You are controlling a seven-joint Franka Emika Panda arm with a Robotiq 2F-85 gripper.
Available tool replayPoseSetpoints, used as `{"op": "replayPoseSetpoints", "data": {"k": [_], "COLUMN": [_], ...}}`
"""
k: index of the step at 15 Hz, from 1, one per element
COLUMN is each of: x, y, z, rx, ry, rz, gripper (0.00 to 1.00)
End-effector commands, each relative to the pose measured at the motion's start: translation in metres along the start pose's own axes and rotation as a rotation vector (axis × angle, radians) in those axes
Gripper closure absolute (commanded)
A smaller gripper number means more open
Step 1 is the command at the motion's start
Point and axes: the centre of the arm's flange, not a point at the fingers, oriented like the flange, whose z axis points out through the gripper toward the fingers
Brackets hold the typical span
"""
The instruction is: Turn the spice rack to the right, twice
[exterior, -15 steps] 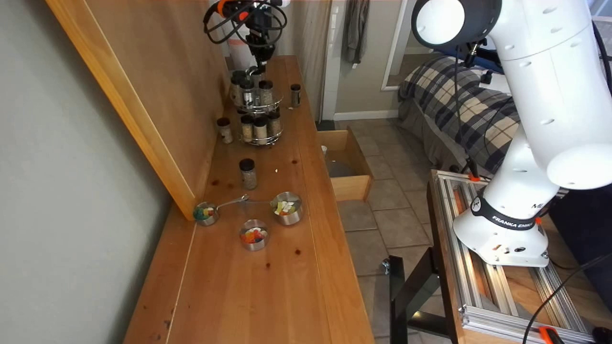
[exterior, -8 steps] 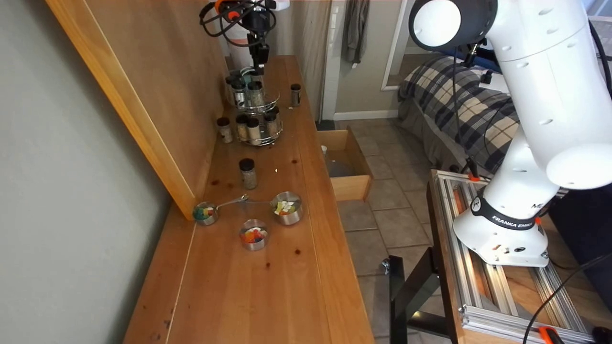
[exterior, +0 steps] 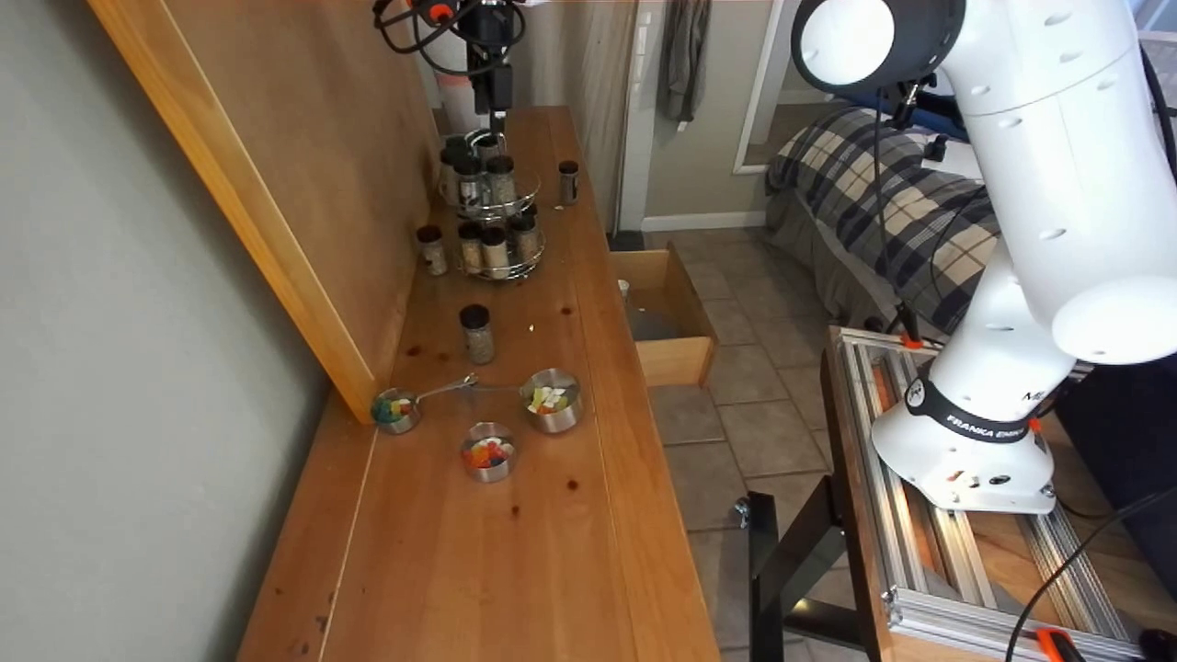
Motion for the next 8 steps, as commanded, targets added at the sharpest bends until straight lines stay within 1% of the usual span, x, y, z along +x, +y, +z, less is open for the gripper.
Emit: {"op": "replayPoseSetpoints", "data": {"k": [1, 3, 5, 6, 7, 8], "x": [-0.003, -0.004, -0.001, 0.004, 0.009, 0.015], "y": [0.009, 0.020, 0.027, 0.027, 0.028, 0.028], "z": [-0.041, -0.058, -0.071, -0.078, -0.084, -0.089], "rx": [-0.029, -0.041, -0.007, 0.020, 0.044, 0.051], "ry": [-0.074, -0.089, -0.077, -0.088, -0.082, -0.070], "rz": [-0.060, -0.121, -0.259, -0.312, -0.367, -0.425], "gripper": [0.00, 0.00, 0.00, 0.00, 0.00, 0.00]}}
